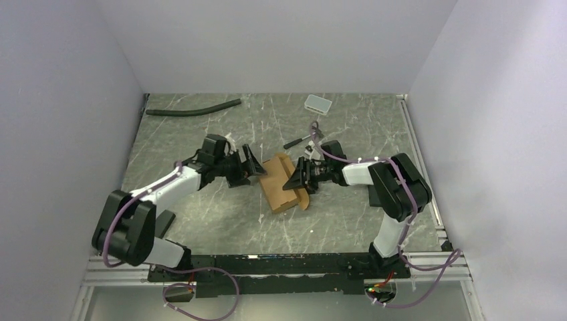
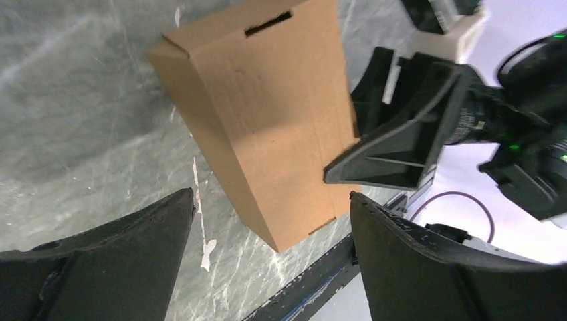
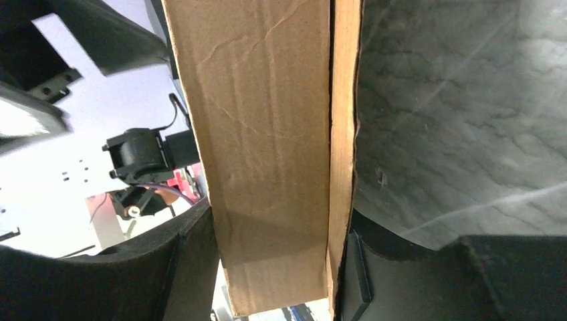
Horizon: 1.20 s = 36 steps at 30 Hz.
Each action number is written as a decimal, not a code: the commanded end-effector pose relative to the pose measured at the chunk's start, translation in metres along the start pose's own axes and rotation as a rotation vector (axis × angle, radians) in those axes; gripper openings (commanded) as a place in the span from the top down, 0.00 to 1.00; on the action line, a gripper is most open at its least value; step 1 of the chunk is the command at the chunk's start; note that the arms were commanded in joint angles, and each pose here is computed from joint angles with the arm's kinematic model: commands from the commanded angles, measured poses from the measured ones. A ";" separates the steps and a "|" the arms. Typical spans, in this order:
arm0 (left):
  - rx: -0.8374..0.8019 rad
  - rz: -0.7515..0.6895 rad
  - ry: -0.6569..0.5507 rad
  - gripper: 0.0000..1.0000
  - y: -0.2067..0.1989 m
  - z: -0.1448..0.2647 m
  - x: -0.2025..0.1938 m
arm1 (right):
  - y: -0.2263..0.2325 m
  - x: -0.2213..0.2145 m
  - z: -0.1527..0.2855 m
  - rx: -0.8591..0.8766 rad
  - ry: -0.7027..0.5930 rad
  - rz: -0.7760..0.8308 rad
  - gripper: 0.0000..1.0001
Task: Fold the paper box
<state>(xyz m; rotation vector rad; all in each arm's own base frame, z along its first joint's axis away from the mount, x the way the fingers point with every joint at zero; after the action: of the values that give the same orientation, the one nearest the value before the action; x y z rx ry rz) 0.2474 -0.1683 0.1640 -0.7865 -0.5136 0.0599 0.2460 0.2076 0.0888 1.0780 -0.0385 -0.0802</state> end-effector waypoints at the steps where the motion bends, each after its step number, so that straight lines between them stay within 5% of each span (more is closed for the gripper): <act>1: 0.108 0.062 0.035 0.09 -0.004 -0.020 0.001 | 0.017 0.014 -0.007 0.024 -0.064 -0.013 0.44; 8: 0.232 0.093 0.186 0.17 0.011 -0.055 -0.013 | 0.006 0.021 -0.009 -0.043 -0.059 0.037 0.19; 9: 0.243 0.096 0.197 0.19 0.014 -0.059 -0.014 | 0.006 0.023 -0.007 -0.056 -0.067 0.053 0.03; 11: 0.269 0.095 0.217 0.24 0.020 -0.064 -0.017 | 0.004 0.027 -0.003 -0.082 -0.084 0.073 0.00; 23: 0.285 0.084 0.258 0.29 0.028 -0.074 -0.019 | 0.008 0.055 0.048 -0.242 -0.251 0.264 0.00; 28: 0.241 0.098 0.246 0.34 0.027 -0.075 -0.018 | 0.023 0.058 0.059 -0.181 -0.273 0.376 0.01; 36: 0.175 0.132 0.256 0.45 0.026 -0.083 -0.019 | 0.019 0.056 0.021 -0.126 -0.093 0.341 0.39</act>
<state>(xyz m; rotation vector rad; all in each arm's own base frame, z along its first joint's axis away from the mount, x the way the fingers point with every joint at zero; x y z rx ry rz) 0.2746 -0.2124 0.1088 -0.6698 -0.2471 0.0971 0.2963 0.1758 0.1214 0.8724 -0.3715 0.1167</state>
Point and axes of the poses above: each gripper's point midway between its finger pads, its own z axis back along the fingers, its own y axis along the line the jaws close on, x = y × z, the point moved 8 cm from there along z, back along the fingers, and after that the axes turned 8 degrees about -z, right-handed, at the moved point
